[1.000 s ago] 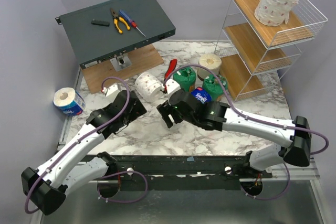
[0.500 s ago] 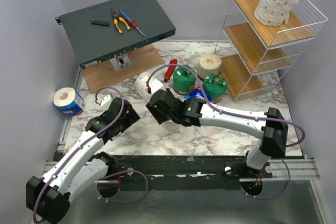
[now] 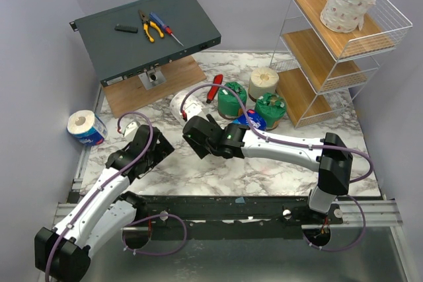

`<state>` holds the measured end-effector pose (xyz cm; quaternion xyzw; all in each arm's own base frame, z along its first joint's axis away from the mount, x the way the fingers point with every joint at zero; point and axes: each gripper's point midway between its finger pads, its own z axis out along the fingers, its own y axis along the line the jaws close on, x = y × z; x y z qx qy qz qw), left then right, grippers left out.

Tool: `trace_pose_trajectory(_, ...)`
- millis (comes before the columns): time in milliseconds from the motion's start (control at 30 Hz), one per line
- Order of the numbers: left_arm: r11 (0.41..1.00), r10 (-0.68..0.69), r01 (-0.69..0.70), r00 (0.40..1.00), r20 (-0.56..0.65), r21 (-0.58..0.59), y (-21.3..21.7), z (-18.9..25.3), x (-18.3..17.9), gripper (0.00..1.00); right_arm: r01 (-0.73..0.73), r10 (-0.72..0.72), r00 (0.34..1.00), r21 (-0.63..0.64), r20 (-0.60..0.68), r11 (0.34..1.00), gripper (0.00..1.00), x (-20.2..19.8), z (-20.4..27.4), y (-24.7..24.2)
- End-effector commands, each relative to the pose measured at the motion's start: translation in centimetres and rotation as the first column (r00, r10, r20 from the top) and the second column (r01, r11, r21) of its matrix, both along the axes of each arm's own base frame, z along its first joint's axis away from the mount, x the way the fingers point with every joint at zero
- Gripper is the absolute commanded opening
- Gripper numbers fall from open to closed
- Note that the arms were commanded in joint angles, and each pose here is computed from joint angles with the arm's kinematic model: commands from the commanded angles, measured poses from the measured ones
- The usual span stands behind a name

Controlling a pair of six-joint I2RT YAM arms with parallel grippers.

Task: Place and organize the paper towels onto the shelf
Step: Pick up the paper towel from the center of the board.

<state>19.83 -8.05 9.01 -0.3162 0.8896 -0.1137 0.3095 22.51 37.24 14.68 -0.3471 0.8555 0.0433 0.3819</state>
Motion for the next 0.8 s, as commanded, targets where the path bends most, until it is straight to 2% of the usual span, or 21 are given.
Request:
trace_pose_trajectory(0, 1.000, -0.023, 0.023, 1.000, 0.005, -0.015, -0.3, -0.3, 0.1, 0.98, 0.023, -0.024, 1.000, -0.028, -0.013, 0.999, 0.66, -0.4, -1.0, -0.6)
trace_pose_trajectory(333, 0.999, -0.032, 0.032, 0.999, -0.006, -0.023, -0.6, -0.6, 0.6, 0.99, 0.021, -0.024, 0.999, -0.057, -0.047, 0.998, 0.62, -1.0, -2.7, -1.2)
trace_pose_trajectory(767, 0.999, -0.035, 0.035, 0.999, -0.008, -0.032, -0.7, -1.0, 0.5, 0.99, 0.012, -0.016, 0.998, -0.065, -0.062, 0.998, 0.51, -1.2, -3.7, -1.1)
